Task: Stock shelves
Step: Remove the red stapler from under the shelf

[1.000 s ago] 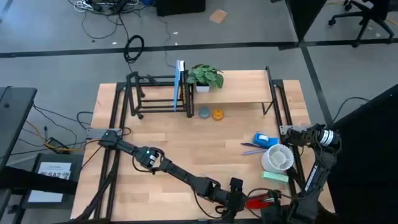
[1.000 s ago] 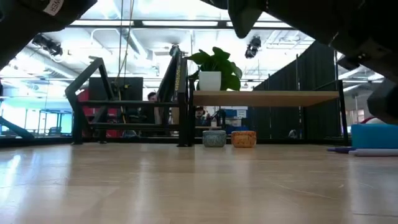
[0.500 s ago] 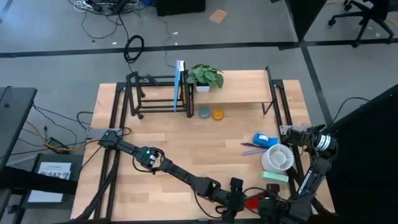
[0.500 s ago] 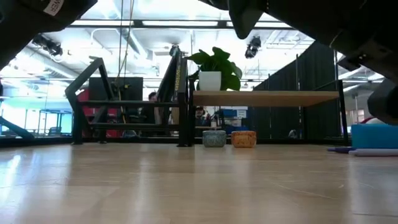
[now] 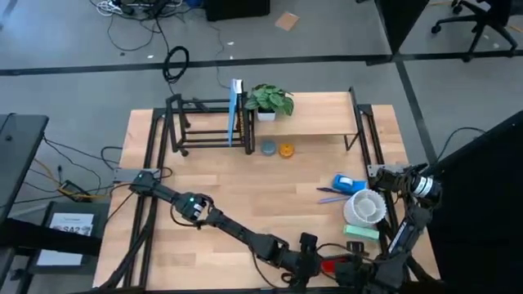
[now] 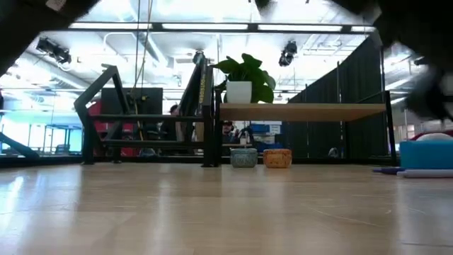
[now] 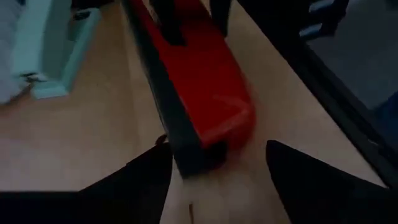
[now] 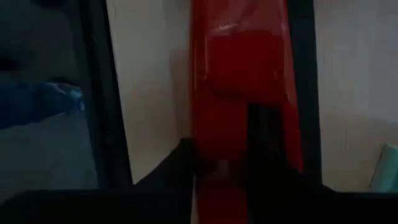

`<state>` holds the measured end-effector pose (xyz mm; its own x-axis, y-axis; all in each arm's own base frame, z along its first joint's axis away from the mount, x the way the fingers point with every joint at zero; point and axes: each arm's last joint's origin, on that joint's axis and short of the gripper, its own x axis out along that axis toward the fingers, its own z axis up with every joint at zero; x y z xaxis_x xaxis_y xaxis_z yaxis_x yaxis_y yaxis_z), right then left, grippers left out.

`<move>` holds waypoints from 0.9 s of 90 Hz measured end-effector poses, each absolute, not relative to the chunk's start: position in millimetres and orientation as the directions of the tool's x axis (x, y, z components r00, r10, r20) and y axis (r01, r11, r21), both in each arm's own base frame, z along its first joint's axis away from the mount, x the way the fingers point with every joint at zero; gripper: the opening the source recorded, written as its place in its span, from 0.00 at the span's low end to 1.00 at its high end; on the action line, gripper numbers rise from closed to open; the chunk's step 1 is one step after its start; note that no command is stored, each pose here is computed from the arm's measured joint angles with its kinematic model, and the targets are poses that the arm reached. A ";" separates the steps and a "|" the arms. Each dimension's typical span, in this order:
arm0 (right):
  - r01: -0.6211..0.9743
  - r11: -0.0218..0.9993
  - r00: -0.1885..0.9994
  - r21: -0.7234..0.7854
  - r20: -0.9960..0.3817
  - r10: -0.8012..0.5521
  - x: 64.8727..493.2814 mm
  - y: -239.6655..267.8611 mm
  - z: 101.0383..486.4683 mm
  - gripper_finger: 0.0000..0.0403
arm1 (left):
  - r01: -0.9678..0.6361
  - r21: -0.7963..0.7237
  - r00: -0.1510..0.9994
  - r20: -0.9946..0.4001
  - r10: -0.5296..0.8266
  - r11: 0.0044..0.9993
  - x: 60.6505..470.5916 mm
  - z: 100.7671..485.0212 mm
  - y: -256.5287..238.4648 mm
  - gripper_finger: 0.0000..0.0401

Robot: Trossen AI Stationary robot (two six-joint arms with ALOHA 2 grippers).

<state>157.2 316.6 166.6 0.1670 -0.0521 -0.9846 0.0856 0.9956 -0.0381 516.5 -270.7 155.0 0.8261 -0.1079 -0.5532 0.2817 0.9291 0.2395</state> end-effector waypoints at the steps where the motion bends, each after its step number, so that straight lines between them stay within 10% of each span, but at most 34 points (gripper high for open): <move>1: 0.086 0.996 0.164 -0.037 -0.985 -0.051 156.9 316.0 167.7 0.16 | 0.282 0.250 0.826 -0.555 -0.101 0.926 515.2 157.7 -271.2 0.58; 35: 0.068 0.980 0.269 0.188 -0.949 0.163 155.2 274.7 260.9 0.00 | 0.279 0.546 0.864 -0.502 0.042 0.790 476.0 217.5 -300.9 0.57; 81: 0.401 0.915 0.016 0.042 -0.999 0.039 143.1 259.4 219.0 0.40 | 0.183 0.409 0.889 -0.457 0.027 0.894 478.9 206.7 -311.2 0.57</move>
<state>143.1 259.4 219.0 0.0157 0.0393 -0.9991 0.4012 0.9150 0.0423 478.9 -311.2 206.7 0.8888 0.0273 -0.4575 0.1831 0.8940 0.4090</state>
